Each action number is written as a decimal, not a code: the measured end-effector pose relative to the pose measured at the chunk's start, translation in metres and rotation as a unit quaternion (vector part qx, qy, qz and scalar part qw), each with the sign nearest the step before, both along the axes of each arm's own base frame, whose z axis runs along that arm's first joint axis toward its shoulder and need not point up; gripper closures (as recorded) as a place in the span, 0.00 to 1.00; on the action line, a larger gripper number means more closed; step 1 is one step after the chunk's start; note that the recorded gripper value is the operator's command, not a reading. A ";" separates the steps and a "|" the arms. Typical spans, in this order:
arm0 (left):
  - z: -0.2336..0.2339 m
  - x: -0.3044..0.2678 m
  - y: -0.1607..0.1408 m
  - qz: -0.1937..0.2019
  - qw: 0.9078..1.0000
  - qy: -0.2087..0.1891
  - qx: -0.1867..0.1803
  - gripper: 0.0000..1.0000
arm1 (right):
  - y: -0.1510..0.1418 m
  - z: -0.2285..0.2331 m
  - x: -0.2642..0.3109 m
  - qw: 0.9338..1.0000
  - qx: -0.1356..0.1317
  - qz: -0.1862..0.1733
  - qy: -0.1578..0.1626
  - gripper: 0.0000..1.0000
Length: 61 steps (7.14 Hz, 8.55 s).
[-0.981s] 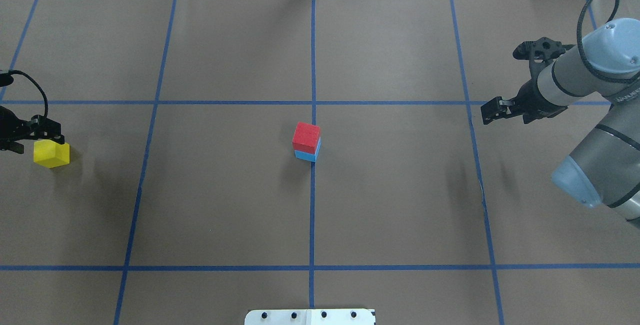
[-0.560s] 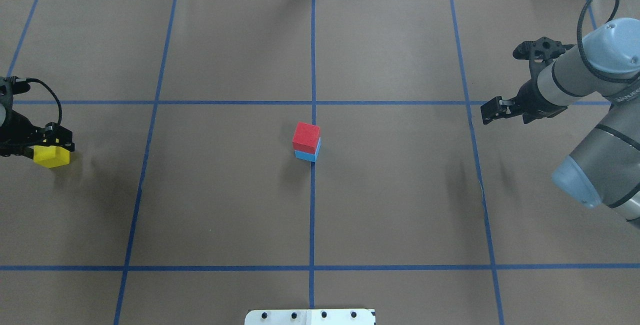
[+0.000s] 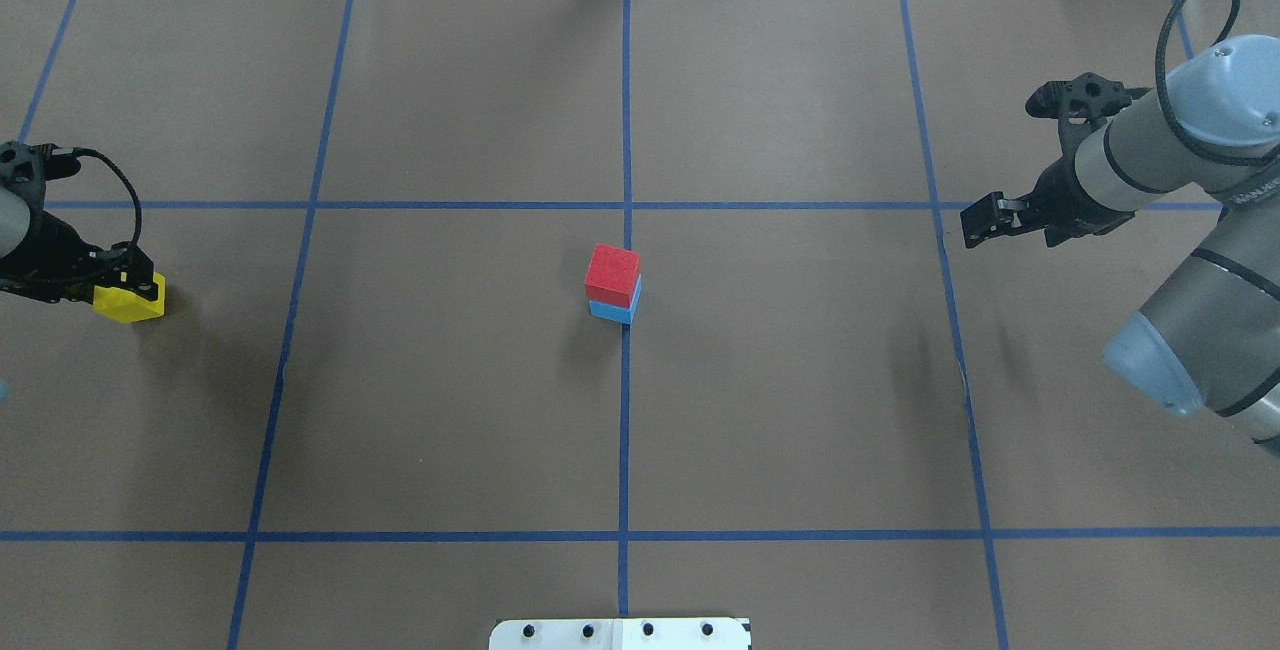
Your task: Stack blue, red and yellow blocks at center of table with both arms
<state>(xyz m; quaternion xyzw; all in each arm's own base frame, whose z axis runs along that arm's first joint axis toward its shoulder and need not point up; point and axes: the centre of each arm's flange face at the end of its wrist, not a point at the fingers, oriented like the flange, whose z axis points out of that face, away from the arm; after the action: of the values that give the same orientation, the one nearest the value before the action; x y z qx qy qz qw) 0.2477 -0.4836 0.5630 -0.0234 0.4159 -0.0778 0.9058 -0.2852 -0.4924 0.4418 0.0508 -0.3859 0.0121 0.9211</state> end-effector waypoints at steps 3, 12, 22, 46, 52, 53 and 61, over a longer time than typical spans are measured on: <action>-0.171 0.063 -0.041 0.020 0.998 0.041 0.041 1.00 | -0.003 0.003 0.006 1.000 0.002 0.002 0.002 0.00; -0.450 0.292 0.004 0.108 0.988 -0.002 0.111 1.00 | -0.010 0.024 0.036 1.000 -0.002 0.014 0.016 0.00; -0.458 0.308 -0.004 0.107 0.988 -0.011 0.111 1.00 | -0.012 0.027 0.033 1.000 -0.004 0.013 0.018 0.00; -0.458 0.317 0.005 0.113 0.987 -0.008 0.117 0.01 | -0.016 0.033 0.030 1.000 -0.009 0.012 0.022 0.00; -0.340 0.136 -0.021 0.132 0.977 -0.004 0.168 0.01 | -0.020 0.034 0.044 1.000 -0.004 0.012 0.020 0.00; -0.291 0.086 -0.023 0.150 0.971 -0.021 0.185 0.01 | -0.025 0.035 0.064 1.000 -0.009 0.016 0.008 0.00; 0.064 -0.276 -0.022 0.089 0.990 -0.048 0.104 0.01 | 0.002 0.119 0.252 0.993 0.062 -0.068 -0.074 0.00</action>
<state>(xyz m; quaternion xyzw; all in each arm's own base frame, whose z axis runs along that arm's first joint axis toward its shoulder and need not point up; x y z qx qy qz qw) -0.0287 -0.5051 0.6267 0.0375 0.3741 0.0453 0.9255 -0.0331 -0.4904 0.5611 0.0808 -0.4558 -0.0707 0.8836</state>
